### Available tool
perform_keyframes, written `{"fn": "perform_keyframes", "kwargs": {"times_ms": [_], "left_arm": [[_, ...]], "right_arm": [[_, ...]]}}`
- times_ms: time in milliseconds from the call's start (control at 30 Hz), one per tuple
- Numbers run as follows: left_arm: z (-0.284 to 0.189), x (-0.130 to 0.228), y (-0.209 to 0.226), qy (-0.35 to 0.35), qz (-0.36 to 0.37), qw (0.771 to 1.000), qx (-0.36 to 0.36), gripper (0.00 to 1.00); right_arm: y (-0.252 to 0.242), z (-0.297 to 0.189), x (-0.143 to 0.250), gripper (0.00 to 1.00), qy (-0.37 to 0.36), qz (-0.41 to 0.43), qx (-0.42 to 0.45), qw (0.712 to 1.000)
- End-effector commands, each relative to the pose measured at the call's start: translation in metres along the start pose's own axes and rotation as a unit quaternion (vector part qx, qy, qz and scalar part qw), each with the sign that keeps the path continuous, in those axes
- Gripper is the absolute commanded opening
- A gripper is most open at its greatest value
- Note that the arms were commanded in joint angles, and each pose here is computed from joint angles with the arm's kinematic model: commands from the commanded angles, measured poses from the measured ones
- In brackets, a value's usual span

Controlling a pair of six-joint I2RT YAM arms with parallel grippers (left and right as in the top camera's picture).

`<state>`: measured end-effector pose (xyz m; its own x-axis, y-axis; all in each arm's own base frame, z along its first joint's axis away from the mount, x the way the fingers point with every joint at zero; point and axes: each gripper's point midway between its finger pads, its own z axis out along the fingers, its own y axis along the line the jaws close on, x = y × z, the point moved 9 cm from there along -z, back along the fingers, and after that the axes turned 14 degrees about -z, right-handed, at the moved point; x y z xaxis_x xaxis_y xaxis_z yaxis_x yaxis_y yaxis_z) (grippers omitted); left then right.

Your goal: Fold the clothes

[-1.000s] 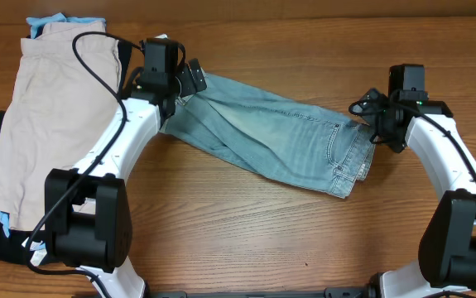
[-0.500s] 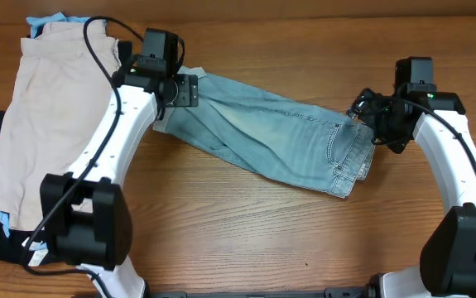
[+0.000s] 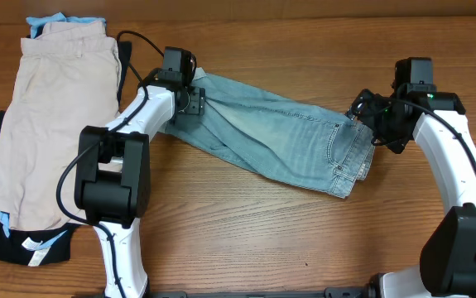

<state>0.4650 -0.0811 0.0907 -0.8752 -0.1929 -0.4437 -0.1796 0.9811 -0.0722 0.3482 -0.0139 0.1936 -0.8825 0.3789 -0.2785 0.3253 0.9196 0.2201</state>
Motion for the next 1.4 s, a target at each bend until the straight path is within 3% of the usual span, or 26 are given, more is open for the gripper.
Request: {"fn": "perform_keyframes", "kwargs": {"times_ms": [0,100,167,300,600,800,967,1100,1133,1167,1200,1233,1367], "left_arm": [[0.006,0.006,-0.001,0.006,0.014,1.0,-0.004,0.76],[0.006,0.006,-0.001,0.005,0.014,1.0,-0.003,0.61],[0.006,0.006,-0.002,0.005,0.014,1.0,-0.003,0.43],[0.006,0.005,-0.001,0.005,0.013,1.0,-0.004,0.26],[-0.045,-0.028,-0.001,0.033,0.004,0.998,-0.057,0.04],[-0.076,-0.023,0.008,0.1,0.026,0.989,-0.104,0.04],[-0.066,0.006,0.018,0.164,0.032,0.977,-0.129,0.04],[-0.049,0.022,0.023,0.174,0.034,0.975,-0.134,0.04],[-0.045,0.026,0.024,0.175,0.035,0.975,-0.135,0.08],[-0.041,0.028,0.025,0.172,0.035,0.975,-0.137,0.18],[-0.038,0.029,0.025,0.168,0.035,0.975,-0.138,0.49],[-0.036,0.029,0.025,0.162,0.034,0.977,-0.138,1.0],[-0.039,0.014,0.018,0.133,0.025,0.984,-0.119,1.0]], "right_arm": [[0.005,-0.012,-0.005,1.0,-0.022,-0.009,-0.007,1.0],[0.005,-0.012,-0.005,1.0,-0.022,-0.009,-0.008,1.0],[0.005,-0.012,-0.005,1.0,-0.022,-0.009,-0.008,1.0],[0.005,-0.012,-0.005,1.0,-0.02,-0.009,-0.007,1.0],[0.005,-0.012,-0.005,1.0,-0.02,-0.009,-0.007,1.0],[0.003,-0.012,-0.004,1.0,-0.02,-0.009,0.006,1.0],[0.002,-0.012,-0.003,1.0,-0.016,-0.009,0.009,1.0],[0.002,-0.012,-0.002,1.0,-0.013,-0.009,0.009,1.0],[0.001,-0.012,-0.002,1.0,-0.012,-0.011,0.01,1.0],[0.001,-0.012,-0.001,1.0,-0.012,-0.012,0.01,1.0],[0.001,-0.012,-0.001,1.0,-0.01,-0.012,0.01,1.0],[0.001,-0.012,-0.001,1.0,-0.009,-0.012,0.01,1.0],[0.001,-0.012,0.004,1.0,0.006,-0.031,0.005,0.999]]}}
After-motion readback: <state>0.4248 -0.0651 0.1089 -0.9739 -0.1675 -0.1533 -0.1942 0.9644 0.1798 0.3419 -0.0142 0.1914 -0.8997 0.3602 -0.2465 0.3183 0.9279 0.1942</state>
